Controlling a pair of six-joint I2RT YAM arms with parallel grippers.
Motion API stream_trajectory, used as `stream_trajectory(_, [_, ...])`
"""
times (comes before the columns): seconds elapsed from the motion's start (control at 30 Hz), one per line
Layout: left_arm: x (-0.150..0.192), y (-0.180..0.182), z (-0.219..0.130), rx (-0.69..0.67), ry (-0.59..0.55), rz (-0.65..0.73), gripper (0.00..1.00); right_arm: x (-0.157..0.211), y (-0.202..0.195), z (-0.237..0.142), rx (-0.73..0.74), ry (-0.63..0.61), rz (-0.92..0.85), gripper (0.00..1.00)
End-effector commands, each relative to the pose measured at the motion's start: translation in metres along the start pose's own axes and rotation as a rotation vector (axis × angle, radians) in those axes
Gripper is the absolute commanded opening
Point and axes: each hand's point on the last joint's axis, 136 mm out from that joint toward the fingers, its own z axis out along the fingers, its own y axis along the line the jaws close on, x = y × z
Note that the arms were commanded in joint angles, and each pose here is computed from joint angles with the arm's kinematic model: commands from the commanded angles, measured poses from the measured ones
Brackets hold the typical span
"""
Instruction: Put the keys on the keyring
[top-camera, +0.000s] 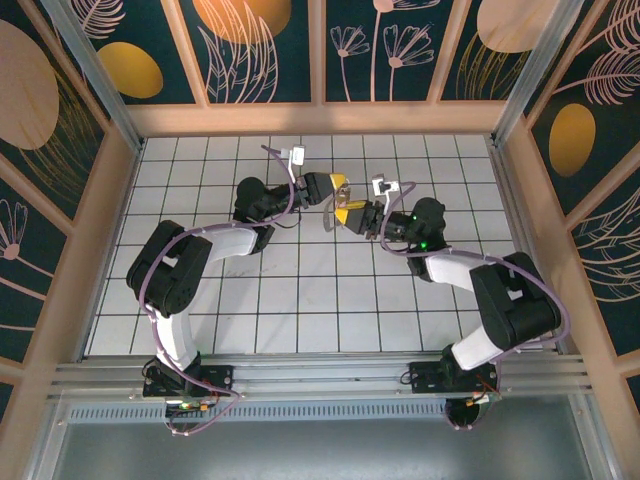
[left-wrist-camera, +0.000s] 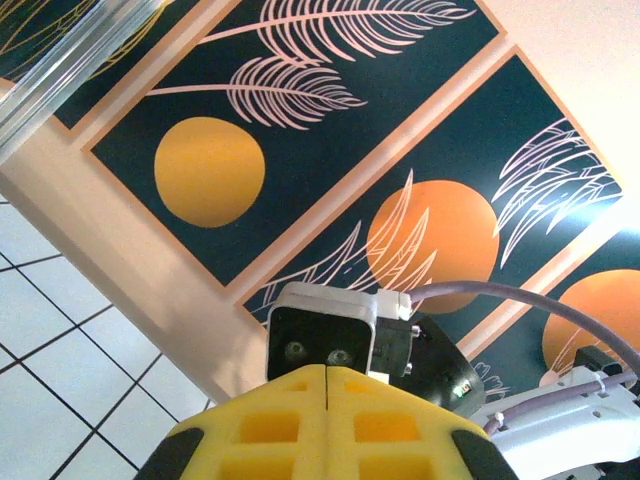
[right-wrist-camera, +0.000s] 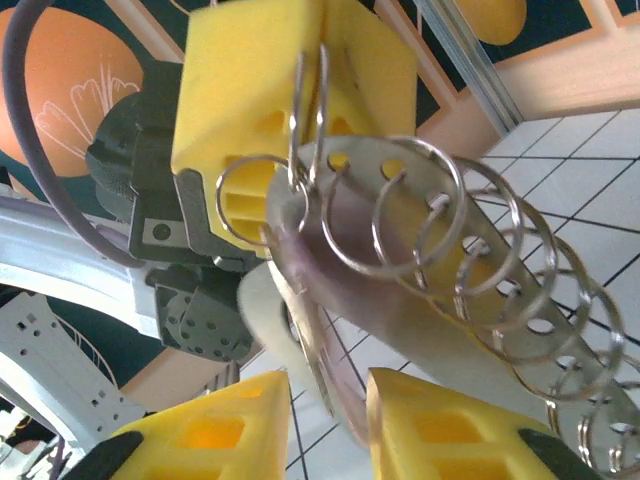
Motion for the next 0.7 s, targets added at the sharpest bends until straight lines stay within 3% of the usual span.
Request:
stream_trajectory(0.0, [-0.011,-0.02,0.003,0.058,-0.038,0.05,0.0,-0.005,0.012,-0.01,0.001,-0.015,-0.04,0.3])
stream_trajectory(0.3, [-0.012,-0.02,0.003,0.062,-0.041,0.049,0.0,-0.027,0.021,-0.038,0.081,-0.124,-0.064,0.36])
stream_trajectory(0.43, [-0.012,-0.02,0.003,0.06,-0.042,0.048,0.0,-0.055,0.01,-0.045,0.183,-0.248,-0.009,0.39])
stream_trajectory(0.67, [-0.013,-0.018,0.003,0.054,-0.051,0.045,0.0,-0.083,0.007,-0.041,0.181,-0.375,0.104,0.4])
